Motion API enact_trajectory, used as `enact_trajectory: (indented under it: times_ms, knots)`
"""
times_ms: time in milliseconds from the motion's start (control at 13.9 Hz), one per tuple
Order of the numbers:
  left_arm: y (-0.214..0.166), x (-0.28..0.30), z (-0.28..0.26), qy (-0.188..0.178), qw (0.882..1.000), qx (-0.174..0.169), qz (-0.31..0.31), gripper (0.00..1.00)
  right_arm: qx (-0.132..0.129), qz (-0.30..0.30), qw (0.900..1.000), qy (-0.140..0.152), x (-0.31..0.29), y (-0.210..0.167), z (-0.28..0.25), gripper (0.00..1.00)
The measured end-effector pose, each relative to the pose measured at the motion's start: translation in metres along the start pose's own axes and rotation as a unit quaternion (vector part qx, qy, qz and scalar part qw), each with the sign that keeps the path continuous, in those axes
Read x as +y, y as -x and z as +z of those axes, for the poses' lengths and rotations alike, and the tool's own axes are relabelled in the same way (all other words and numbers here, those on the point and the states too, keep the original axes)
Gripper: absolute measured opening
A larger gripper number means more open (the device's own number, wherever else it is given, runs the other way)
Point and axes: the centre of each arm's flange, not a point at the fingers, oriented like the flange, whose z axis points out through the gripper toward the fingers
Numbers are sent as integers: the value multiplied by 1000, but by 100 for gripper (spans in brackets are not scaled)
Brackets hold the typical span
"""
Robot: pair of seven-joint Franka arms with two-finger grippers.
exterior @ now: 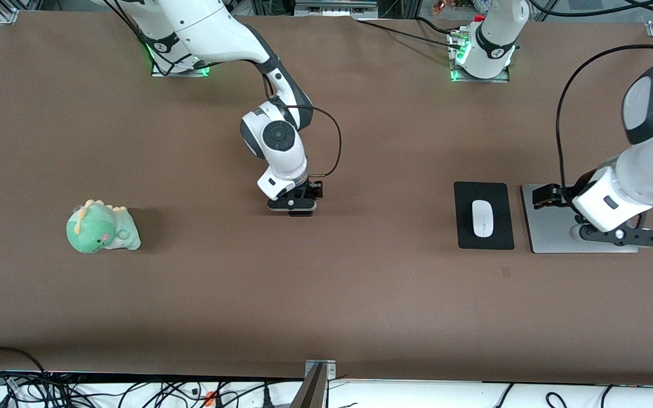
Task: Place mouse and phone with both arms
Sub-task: 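Lower the mouse onto the pad while the right gripper grasps the phone, then carry the phone toward the plush toy while the left gripper withdraws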
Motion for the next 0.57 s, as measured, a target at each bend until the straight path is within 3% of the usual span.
enact_trajectory:
  times_ms: [287, 575]
  knots:
    - [17, 28, -44, -17, 999, 31, 15, 100, -24, -19, 999, 20, 19, -45, -33, 81]
    - [47, 42, -70, -33, 998, 39, 20, 100, -29, -27, 999, 24, 89, -94, -44, 81]
